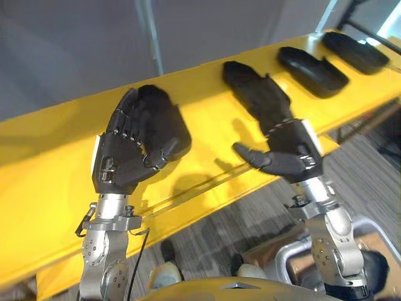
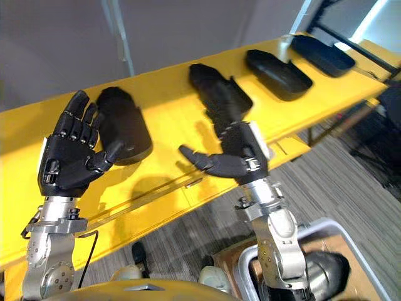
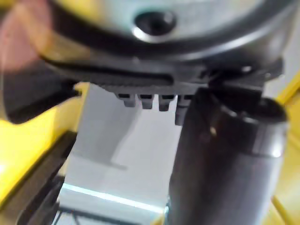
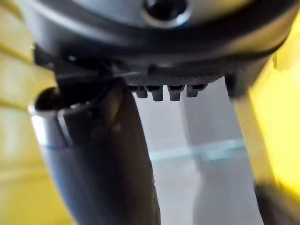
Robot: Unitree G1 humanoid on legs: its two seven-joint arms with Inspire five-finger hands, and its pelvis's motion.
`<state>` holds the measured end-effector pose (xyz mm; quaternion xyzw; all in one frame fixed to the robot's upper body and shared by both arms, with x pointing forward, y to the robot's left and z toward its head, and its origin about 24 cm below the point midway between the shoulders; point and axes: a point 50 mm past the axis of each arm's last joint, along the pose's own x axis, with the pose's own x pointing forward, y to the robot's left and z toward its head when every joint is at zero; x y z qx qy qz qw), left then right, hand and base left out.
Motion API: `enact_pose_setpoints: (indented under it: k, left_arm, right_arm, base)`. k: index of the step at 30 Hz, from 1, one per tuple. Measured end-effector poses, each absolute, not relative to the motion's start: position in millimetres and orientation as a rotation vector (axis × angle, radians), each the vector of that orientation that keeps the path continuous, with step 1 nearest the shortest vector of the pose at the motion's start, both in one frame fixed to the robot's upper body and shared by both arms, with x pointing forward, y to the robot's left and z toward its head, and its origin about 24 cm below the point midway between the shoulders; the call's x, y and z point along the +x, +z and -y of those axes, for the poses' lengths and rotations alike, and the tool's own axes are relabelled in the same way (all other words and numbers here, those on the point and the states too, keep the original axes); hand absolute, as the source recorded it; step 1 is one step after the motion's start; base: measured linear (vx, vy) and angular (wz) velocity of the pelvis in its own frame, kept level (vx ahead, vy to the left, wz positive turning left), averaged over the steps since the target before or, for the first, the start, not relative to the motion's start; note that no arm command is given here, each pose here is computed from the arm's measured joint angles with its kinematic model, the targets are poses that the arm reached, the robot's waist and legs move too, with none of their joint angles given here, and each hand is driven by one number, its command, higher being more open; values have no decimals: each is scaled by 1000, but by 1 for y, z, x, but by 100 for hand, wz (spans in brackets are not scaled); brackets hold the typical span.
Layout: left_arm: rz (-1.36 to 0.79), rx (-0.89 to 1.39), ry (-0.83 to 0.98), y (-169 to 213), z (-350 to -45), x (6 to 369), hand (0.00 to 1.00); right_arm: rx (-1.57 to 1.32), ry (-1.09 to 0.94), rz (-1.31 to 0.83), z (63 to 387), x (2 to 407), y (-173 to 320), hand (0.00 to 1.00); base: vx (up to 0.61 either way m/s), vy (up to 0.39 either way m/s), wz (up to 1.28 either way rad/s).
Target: Walk over and take three plastic housings, then place them on the shelf
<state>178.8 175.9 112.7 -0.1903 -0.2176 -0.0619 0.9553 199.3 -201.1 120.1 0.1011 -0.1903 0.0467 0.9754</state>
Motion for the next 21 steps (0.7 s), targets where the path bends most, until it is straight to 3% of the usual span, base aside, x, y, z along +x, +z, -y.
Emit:
enact_pose_setpoints:
  k: [3, 9, 13, 17, 21]
  left_arm:
    - [426, -433, -190, 112, -157, 181, 100]
    - [385, -534, -255, 112, -125, 182, 100]
    - [376, -547, -207, 112, -127, 182, 100]
    - [395, -496, -60, 117, -154, 178, 100]
    - [432, -479, -42, 124, -161, 176, 100]
  right_arm:
    - [211, -242, 299, 234, 175, 100, 100]
    - [308, -477, 154, 241, 108, 76, 100]
    - [375, -357, 198, 218, 121, 81, 100]
    - [385, -45, 291, 184, 171, 98, 100]
    - [365, -57, 304, 177, 192, 100, 100]
  base:
    - [11, 1, -108]
    - [15, -44, -66]
    - [6, -74, -29]
    - [17, 18, -67]
    - [4, 63, 6]
